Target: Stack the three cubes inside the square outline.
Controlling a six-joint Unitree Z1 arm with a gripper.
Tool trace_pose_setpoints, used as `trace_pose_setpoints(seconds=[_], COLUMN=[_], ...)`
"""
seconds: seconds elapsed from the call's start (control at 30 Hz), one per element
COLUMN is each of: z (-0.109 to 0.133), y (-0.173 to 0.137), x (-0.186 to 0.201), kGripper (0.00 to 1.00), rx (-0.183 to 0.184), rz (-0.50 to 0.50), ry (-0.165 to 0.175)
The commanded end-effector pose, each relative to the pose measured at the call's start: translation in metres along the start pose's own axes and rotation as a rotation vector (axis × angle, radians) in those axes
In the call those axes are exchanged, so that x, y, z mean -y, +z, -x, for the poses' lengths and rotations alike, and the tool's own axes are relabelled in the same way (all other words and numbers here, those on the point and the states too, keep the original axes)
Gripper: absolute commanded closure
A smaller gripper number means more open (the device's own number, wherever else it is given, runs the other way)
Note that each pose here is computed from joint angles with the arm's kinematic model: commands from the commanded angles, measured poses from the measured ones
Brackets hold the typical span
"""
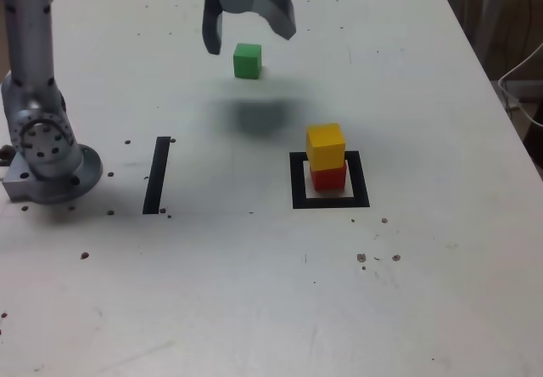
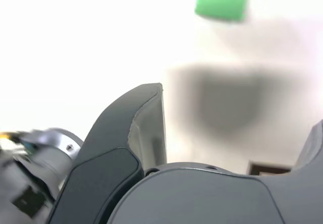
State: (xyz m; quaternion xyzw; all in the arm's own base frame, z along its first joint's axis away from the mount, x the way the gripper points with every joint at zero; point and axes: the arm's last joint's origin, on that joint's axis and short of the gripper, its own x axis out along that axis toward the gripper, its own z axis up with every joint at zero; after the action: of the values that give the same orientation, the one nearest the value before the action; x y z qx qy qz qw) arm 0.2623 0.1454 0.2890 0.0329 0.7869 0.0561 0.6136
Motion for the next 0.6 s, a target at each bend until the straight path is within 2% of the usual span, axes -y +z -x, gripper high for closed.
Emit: trace_pose_setpoints(seconds=[0.0,0.13,0.27,0.57], z=[-0.008,-0.028,-0.045,-0.070], y=[0.001,0.008,0.017,0.034], x=[-0.009,-0.028,-0.040,-0.061], kGripper=[0.00,0.00,0.01,0.02], rx=[-0.017,-0.056,-0.080,-0.080], rz=[-0.005,-0.021,-0.039,-0.025], ry=[0.004,0.007,0.008,0.020])
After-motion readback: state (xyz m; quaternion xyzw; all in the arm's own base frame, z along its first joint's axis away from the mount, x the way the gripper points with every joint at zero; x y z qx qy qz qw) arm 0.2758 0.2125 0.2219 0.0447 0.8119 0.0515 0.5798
